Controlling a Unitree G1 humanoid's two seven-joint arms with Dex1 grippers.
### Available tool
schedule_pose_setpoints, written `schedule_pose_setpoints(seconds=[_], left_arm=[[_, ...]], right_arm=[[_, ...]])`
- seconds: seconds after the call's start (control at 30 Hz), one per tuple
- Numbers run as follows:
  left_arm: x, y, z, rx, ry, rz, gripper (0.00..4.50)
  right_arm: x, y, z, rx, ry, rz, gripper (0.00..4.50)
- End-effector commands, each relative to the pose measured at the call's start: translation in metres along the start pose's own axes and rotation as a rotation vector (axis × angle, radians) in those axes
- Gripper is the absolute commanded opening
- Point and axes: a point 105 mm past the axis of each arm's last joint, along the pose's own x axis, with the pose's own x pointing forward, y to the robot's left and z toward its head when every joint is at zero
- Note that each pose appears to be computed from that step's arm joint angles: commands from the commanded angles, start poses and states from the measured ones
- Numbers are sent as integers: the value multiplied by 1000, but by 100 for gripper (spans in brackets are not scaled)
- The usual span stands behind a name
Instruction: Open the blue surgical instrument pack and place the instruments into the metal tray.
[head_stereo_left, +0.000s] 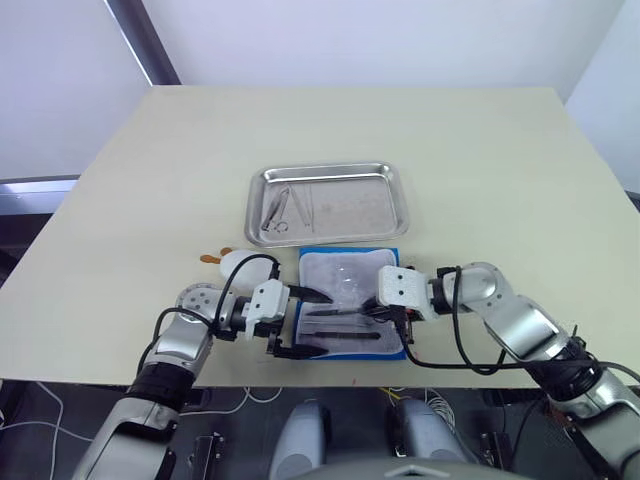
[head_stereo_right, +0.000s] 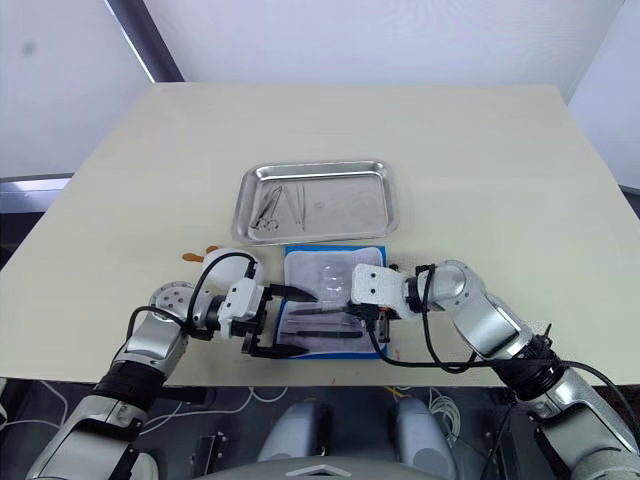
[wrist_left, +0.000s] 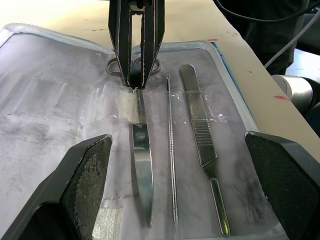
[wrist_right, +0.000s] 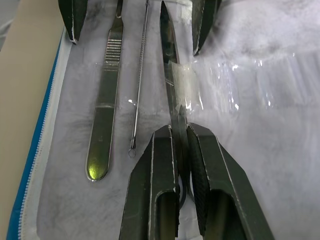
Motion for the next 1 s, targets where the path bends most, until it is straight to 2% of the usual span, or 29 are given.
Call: schedule_pose_setpoints(seconds=[0.03, 0.47, 1.0], left_arm=[[4, -15, -28, -119, 93, -32, 450], [7, -16, -29, -134, 103, -31, 450], [7, -18, -33, -136, 106, -28, 450]], right_arm=[[-7, -5, 14, -67, -3, -20, 6], [-23, -7, 14, -145, 136, 7, 6], [-58, -19, 9, -155, 208, -26, 6]])
